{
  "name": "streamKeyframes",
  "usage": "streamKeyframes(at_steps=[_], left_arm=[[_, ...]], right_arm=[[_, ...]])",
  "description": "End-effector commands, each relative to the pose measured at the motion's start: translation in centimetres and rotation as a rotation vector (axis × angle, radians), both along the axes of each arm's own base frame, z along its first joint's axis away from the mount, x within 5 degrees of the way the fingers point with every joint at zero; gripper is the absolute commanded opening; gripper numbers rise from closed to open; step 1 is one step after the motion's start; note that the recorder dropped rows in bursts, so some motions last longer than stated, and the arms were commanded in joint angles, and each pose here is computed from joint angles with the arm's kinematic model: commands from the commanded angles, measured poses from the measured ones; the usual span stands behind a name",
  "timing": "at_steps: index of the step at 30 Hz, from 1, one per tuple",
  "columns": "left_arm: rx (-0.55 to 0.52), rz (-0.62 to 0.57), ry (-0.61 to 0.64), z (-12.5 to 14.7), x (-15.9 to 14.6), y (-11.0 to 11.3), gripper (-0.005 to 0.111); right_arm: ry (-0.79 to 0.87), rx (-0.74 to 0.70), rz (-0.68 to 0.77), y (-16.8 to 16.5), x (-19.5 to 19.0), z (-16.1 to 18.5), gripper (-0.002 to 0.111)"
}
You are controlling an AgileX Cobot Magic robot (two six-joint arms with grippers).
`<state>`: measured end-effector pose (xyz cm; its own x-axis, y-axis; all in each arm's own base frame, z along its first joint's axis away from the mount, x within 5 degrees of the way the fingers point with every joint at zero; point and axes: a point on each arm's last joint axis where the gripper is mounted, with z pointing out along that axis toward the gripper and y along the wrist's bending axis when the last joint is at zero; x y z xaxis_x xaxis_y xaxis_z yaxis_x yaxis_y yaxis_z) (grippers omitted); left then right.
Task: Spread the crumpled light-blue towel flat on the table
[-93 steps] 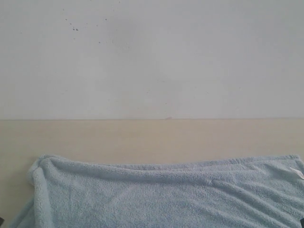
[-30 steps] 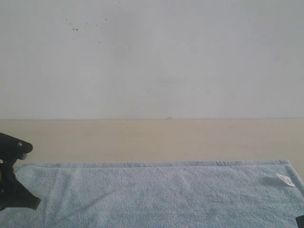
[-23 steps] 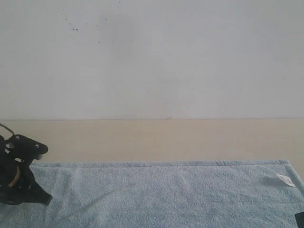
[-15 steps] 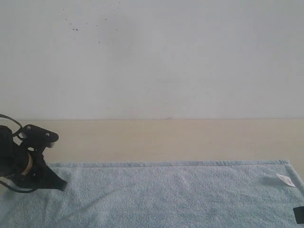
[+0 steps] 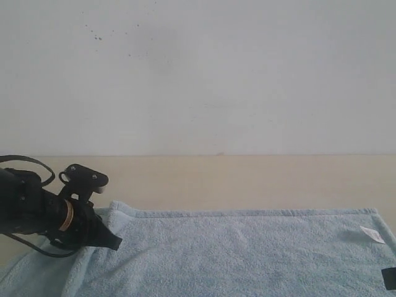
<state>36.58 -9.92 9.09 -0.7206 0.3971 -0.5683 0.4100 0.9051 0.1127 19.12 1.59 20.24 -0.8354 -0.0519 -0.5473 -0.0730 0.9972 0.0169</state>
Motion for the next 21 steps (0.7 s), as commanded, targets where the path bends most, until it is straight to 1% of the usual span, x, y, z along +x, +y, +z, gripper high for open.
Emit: streamKeyframes(at_steps=[1,3,8,13,16,21], left_arm=[[0.087,0.037,0.021,0.1,-0.2,0.5,0.004],[0.105,0.074,-0.005,1.2,0.2,1.4,0.004],[0.071,0.119,-0.061,3.2,0.9,3.1,0.004],[0.045,0.145,-0.09,3.9,1.7,4.4,0.004],[0.017,0.146,-0.115,4.3,2.2,4.7,0.004],[0.037,0.141,-0.1,3.4,2.6,5.1,0.004]], right_arm=[[-0.028,-0.001,-0.005,-0.1,0.1,0.4,0.0],[-0.03,0.001,-0.006,-0.1,0.1,0.4,0.0],[-0.034,0.003,-0.007,-0.1,0.2,0.4,0.0],[-0.034,0.003,-0.007,-0.1,0.2,0.4,0.0],[-0.036,0.003,-0.007,-0.1,0.2,0.4,0.0],[-0.032,0.003,-0.007,-0.1,0.2,0.4,0.0]])
